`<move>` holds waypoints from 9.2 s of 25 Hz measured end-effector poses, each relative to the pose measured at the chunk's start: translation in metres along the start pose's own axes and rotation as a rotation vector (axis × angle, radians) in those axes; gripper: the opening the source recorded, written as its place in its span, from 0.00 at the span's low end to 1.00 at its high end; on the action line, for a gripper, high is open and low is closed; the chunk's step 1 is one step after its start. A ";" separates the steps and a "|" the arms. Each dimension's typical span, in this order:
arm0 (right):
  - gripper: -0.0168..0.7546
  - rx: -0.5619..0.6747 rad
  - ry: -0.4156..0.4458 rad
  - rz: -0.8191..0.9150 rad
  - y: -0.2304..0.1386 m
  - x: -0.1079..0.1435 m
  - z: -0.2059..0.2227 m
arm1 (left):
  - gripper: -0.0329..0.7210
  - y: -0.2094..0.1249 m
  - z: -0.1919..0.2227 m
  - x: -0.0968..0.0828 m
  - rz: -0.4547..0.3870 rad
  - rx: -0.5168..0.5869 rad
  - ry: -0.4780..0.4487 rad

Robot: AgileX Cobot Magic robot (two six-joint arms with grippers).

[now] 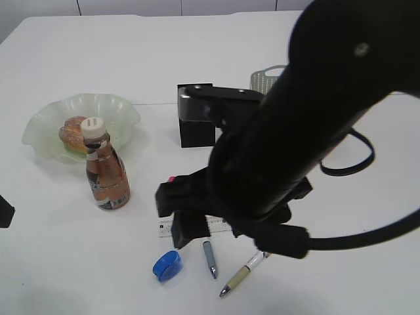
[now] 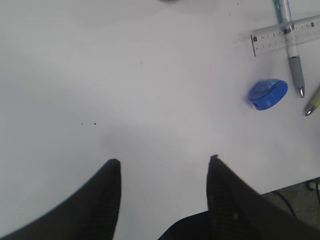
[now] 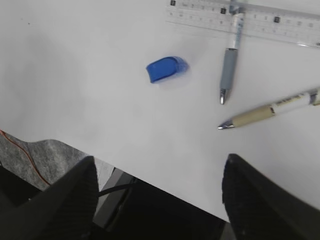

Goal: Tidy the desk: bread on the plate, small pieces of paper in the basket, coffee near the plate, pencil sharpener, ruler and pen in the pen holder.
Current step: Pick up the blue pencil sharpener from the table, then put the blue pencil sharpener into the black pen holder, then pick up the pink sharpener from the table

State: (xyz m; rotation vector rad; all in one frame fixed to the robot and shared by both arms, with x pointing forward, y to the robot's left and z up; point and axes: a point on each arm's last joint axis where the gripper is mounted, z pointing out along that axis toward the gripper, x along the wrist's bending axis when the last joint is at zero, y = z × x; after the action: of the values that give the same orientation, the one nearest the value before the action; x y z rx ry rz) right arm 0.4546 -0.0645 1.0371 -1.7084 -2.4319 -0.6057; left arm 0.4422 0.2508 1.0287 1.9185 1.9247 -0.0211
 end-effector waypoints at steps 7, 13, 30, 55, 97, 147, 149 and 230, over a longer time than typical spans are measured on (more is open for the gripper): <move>0.75 0.019 -0.087 0.065 0.014 0.028 0.047 | 0.58 0.000 0.000 0.000 -0.001 -0.003 -0.002; 0.75 -0.001 -0.127 0.268 0.029 0.034 0.075 | 0.58 0.001 0.000 0.000 -0.001 -0.008 -0.001; 0.75 -0.053 -0.275 1.029 0.035 0.023 0.120 | 0.58 0.001 0.000 0.000 0.002 -0.013 -0.003; 0.75 -0.082 -0.357 1.005 0.052 0.024 0.139 | 0.56 0.002 0.000 0.000 0.002 -0.027 -0.002; 0.26 0.045 -0.317 0.669 0.052 0.029 0.156 | 0.53 0.003 0.000 0.000 0.005 -0.032 -0.002; 0.26 -0.677 0.096 -0.135 0.240 -0.128 0.059 | 0.53 -0.005 0.000 0.000 0.005 0.053 -0.005; 0.26 -0.675 0.090 -0.136 0.242 -0.130 0.066 | 0.53 -0.005 0.000 0.000 0.005 0.055 -0.005; 0.62 0.067 -0.090 -0.606 0.164 -0.050 0.149 | 0.53 -0.006 0.000 0.001 0.019 0.064 0.006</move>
State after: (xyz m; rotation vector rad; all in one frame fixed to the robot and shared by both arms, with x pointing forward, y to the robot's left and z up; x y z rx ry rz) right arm 0.6445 -0.0045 0.9273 -0.9709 -2.9994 -0.4950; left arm 0.4365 0.2511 1.0271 1.9801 1.9316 -0.0728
